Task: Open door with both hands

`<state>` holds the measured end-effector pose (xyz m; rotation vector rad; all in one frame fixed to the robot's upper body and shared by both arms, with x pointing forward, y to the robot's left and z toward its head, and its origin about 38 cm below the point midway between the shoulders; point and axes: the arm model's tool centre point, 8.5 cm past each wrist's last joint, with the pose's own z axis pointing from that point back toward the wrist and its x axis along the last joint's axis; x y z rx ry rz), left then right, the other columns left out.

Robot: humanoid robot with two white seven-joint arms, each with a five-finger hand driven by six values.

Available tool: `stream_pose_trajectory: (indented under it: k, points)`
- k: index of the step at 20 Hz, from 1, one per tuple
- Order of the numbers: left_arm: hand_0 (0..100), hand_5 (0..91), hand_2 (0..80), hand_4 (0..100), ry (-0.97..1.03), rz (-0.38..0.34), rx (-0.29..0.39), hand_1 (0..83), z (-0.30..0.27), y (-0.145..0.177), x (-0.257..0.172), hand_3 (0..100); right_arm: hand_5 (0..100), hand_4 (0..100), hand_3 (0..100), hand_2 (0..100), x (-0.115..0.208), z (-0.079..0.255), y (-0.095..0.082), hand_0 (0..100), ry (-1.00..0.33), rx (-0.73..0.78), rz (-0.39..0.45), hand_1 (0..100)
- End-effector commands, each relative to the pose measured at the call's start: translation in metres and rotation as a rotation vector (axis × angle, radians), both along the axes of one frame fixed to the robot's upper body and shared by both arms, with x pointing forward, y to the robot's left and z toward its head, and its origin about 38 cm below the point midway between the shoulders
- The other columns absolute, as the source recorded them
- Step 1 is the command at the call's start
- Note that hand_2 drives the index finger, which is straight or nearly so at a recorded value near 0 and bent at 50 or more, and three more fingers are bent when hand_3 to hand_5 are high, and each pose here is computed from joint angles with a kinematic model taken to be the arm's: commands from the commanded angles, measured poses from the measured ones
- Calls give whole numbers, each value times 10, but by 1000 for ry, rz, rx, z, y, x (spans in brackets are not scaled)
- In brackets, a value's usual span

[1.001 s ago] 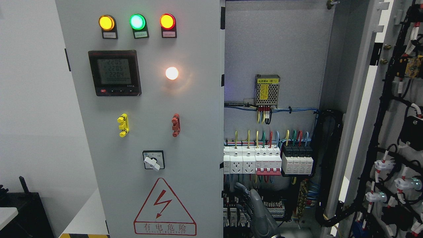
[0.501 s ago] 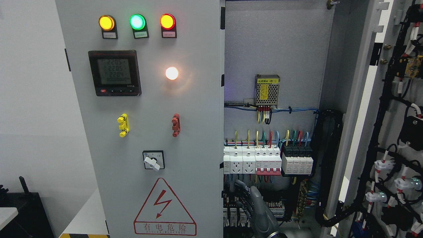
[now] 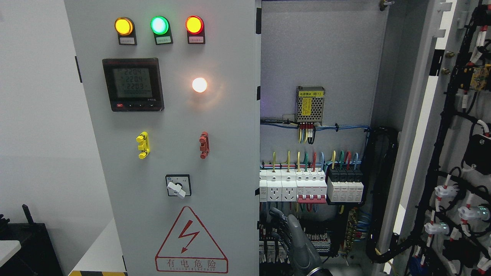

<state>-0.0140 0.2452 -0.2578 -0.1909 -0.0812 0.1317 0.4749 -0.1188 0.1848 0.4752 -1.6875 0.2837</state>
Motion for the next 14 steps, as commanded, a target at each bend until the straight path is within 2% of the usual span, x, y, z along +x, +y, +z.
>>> stream_pose_trajectory:
  k: [1,14]
  points:
    - [0,0,0,42,31,6,-33,0,0,-22,-20,0,0,0,0,0,0,-4,3,0,11,-11,10,0]
    - [0,0,0,42,31,6,-33,0,0,-22,-20,0,0,0,0,0,4,0,5,0,4,-16,27,0]
